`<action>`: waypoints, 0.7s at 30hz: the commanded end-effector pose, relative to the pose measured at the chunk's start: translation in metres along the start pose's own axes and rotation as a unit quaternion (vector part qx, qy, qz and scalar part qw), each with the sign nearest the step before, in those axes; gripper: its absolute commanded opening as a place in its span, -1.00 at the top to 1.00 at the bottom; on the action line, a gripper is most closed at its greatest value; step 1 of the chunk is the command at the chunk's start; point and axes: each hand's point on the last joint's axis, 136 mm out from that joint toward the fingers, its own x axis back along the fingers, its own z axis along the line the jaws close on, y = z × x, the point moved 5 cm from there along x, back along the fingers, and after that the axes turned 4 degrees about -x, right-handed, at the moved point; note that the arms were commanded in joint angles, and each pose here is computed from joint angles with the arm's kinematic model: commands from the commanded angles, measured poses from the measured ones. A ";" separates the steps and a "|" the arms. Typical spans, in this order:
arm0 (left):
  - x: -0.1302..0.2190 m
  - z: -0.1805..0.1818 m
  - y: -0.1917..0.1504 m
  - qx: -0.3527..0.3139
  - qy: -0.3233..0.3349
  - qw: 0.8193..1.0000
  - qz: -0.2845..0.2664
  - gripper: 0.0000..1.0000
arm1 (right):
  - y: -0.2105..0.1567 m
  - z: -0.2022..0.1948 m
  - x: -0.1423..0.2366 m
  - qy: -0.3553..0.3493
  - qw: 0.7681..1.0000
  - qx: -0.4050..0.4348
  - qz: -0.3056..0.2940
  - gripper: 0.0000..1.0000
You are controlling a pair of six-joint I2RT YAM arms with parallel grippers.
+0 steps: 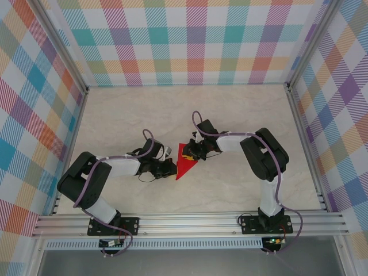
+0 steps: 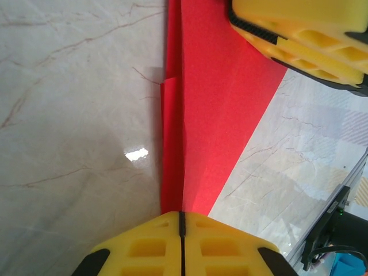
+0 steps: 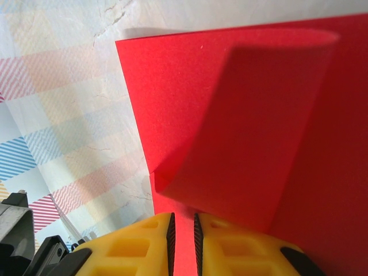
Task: Fold a paper plane with a square sheet of paper (pick it up from the middle)
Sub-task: Fourth fold the wing at the center of the table.
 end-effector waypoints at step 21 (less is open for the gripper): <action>-0.003 0.008 -0.025 -0.014 0.030 0.998 0.049 0.70 | -0.010 -0.040 -0.014 -0.065 0.997 -0.032 0.020 0.62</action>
